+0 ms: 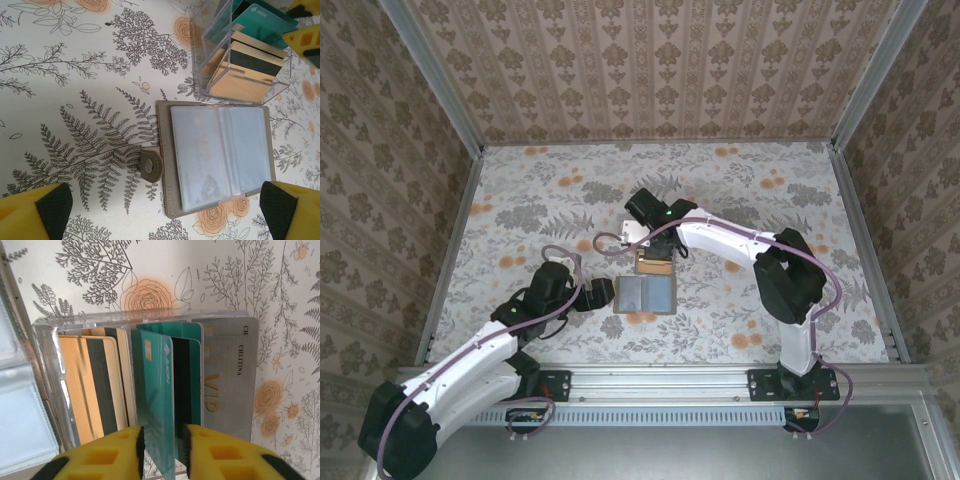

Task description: Take the credit cards out of the card holder

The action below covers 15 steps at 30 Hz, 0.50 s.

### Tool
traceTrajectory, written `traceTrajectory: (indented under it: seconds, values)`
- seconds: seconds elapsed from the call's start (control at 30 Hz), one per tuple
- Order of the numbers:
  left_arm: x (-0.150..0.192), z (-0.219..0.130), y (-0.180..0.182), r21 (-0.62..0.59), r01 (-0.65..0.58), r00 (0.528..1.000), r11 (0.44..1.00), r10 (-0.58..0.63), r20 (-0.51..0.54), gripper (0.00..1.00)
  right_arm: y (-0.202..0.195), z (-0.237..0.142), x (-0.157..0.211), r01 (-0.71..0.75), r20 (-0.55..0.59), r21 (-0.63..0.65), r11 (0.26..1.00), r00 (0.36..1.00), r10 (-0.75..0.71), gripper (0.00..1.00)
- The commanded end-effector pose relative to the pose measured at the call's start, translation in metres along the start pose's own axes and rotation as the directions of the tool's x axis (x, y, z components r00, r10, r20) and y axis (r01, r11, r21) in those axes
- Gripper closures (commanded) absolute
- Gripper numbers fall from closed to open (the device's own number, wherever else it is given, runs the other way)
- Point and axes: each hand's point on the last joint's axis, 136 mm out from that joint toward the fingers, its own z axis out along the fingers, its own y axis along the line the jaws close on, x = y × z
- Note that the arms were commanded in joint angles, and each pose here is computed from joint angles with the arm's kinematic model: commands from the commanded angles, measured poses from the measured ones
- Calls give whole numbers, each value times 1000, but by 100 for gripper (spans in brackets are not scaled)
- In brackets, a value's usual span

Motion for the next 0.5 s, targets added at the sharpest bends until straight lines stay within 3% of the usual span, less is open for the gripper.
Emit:
traceTrajectory:
  seconds: [0.0, 0.3, 0.47]
  values:
    - [4, -1, 4, 1, -6, 1000, 1000, 6, -7, 0, -21, -5, 1, -40, -8, 73, 996, 999, 41, 65]
    - [3, -1, 2, 11, -1, 1000, 1000, 1, -10, 1, -39, -38, -3, -208, 111, 145, 967, 975, 193, 63]
    - [4, -1, -9, 63, -3, 1000, 998, 4, -26, 6, -25, -67, -2, -422, 252, 52, 905, 883, 397, 62]
